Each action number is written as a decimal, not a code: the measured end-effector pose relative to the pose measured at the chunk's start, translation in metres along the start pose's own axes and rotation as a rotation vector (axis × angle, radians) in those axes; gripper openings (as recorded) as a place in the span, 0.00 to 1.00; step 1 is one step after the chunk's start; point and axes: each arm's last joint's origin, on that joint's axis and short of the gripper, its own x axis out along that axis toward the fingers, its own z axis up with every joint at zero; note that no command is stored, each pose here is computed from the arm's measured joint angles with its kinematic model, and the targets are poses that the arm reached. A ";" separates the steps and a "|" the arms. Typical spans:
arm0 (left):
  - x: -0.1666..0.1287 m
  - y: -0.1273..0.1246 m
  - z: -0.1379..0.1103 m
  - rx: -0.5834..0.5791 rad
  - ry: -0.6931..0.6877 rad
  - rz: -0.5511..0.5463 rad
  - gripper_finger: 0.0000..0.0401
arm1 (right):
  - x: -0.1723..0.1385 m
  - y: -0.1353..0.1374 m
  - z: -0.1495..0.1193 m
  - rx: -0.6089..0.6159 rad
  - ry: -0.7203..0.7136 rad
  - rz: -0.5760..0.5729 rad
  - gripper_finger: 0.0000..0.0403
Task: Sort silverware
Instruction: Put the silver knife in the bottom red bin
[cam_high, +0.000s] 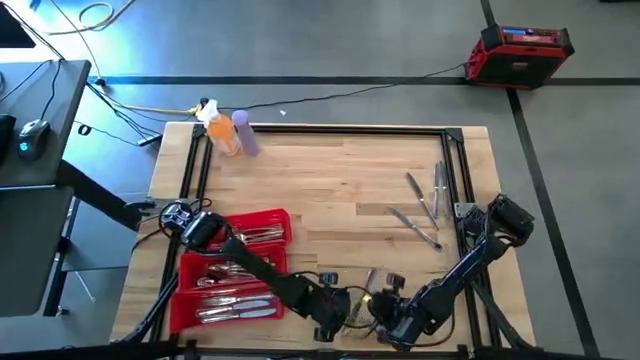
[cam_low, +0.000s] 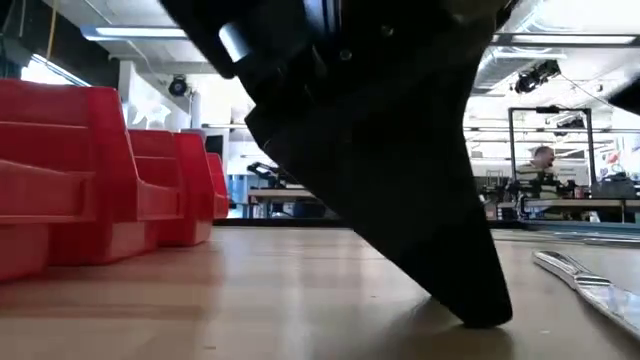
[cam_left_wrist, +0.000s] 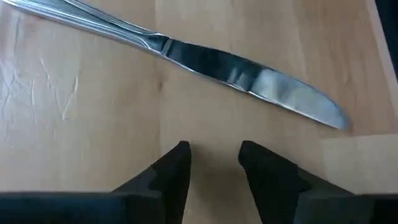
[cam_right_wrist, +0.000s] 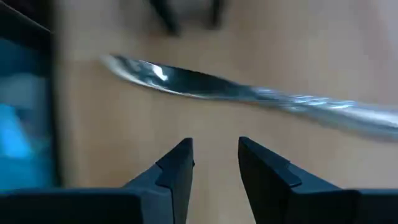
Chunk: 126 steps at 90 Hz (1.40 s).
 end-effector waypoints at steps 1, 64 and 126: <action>0.000 0.000 0.000 0.002 0.000 -0.001 0.32 | 0.001 0.001 0.001 0.024 -0.001 0.013 0.28; 0.019 0.010 0.015 0.152 -0.131 -0.146 0.16 | 0.049 -0.039 -0.018 0.652 -0.139 0.211 0.47; 0.027 0.044 0.025 0.078 -0.151 -0.021 0.10 | 0.048 -0.030 -0.008 0.375 -0.117 0.218 0.46</action>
